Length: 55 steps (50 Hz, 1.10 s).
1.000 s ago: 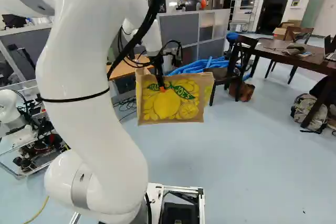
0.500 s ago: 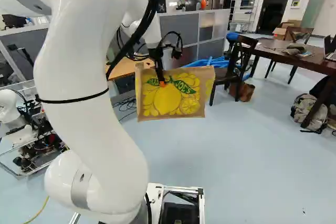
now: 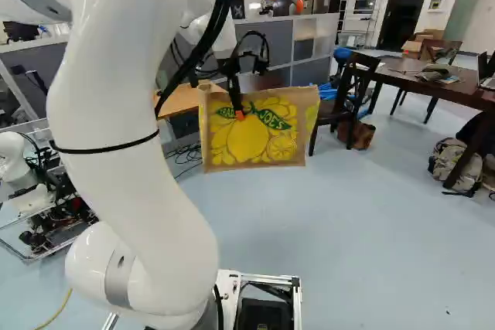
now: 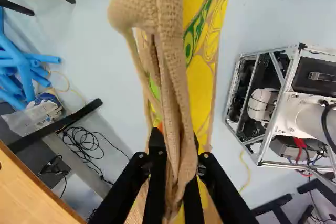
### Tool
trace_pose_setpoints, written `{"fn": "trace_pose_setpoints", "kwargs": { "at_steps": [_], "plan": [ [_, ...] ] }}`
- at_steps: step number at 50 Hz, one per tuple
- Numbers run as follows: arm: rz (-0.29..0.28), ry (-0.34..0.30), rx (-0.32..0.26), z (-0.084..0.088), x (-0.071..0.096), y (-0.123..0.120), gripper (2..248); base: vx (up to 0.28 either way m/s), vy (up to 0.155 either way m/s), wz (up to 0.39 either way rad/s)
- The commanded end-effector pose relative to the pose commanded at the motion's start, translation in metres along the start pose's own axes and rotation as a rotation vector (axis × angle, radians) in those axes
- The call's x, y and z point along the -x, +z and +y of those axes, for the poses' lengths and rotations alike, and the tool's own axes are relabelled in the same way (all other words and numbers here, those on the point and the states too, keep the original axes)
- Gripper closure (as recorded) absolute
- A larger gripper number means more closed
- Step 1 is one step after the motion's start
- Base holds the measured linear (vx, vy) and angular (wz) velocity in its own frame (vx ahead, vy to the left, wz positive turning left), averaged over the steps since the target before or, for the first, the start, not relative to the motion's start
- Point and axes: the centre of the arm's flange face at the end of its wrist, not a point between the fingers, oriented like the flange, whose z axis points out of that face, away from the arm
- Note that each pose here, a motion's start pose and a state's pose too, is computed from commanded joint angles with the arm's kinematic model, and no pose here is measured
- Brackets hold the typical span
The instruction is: Pick up the bag on the ground and place it on the table
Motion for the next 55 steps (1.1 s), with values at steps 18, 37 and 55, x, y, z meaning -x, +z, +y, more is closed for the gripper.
{"fn": "trace_pose_setpoints", "kwargs": {
  "at_steps": [18, 37, 55],
  "plan": [
    [0.023, -0.006, 0.032, 0.0, -0.005, -0.028, 215, 0.0, 0.0, 0.0],
    [0.049, -0.013, 0.058, 0.002, -0.007, -0.059, 215, 0.0, 0.0, 0.0],
    [0.061, -0.011, 0.023, 0.012, -0.008, -0.088, 215, 0.0, 0.0, 0.0]
  ]
}}
